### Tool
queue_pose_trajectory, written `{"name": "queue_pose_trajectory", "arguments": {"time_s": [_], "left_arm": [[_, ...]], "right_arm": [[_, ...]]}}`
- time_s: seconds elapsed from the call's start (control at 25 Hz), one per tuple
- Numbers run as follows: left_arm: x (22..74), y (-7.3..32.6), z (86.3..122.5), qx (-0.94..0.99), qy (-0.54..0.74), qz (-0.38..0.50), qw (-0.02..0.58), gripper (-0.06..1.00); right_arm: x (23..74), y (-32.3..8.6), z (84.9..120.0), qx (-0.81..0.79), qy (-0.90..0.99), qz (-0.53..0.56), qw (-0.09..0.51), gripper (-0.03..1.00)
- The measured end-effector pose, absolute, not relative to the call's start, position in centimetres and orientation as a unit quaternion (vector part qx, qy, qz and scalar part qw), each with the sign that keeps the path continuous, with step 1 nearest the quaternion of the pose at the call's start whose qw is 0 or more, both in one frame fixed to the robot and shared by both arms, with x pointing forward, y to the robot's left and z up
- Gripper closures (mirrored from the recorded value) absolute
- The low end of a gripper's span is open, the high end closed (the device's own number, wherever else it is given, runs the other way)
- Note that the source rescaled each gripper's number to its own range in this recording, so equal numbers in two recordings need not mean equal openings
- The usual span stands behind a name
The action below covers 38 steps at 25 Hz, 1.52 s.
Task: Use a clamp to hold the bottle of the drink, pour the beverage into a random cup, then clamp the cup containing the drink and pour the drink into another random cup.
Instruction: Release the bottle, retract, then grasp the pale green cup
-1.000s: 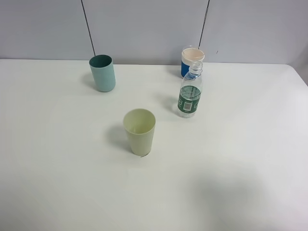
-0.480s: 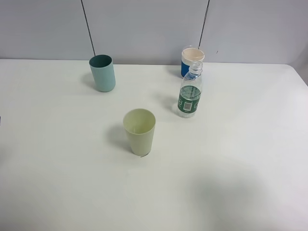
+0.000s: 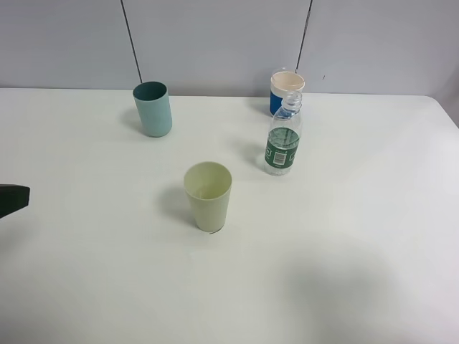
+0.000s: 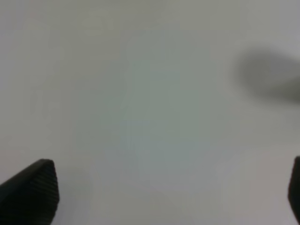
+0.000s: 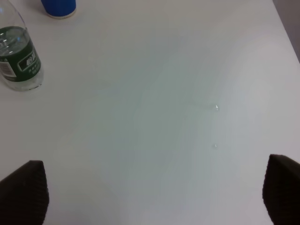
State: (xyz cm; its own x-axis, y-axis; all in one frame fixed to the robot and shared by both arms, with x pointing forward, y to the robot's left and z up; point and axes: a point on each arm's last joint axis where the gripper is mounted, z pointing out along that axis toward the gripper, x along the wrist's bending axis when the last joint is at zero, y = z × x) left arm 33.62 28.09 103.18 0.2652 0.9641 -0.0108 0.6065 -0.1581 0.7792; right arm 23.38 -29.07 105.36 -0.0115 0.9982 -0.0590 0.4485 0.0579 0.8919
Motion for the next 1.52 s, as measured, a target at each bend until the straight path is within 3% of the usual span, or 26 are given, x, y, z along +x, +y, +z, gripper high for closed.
{"name": "queue_pose_trajectory", "arguments": {"time_s": [0.72, 1.12, 1.52], "left_arm": [[36.6, 23.2, 98.9, 0.847, 0.449, 0.111, 0.263, -0.05], [38.3, 19.1, 97.6, 0.848, 0.404, 0.13, 0.318, -0.06], [37.7, 17.7, 93.3, 0.846, 0.355, 0.182, 0.355, -0.06]], "right_arm": [[23.4, -29.1, 105.4, 0.587, 0.616, 0.355, 0.387, 0.15], [23.4, -29.1, 105.4, 0.587, 0.616, 0.355, 0.387, 0.15], [23.4, -29.1, 105.4, 0.587, 0.616, 0.355, 0.387, 0.15]]}}
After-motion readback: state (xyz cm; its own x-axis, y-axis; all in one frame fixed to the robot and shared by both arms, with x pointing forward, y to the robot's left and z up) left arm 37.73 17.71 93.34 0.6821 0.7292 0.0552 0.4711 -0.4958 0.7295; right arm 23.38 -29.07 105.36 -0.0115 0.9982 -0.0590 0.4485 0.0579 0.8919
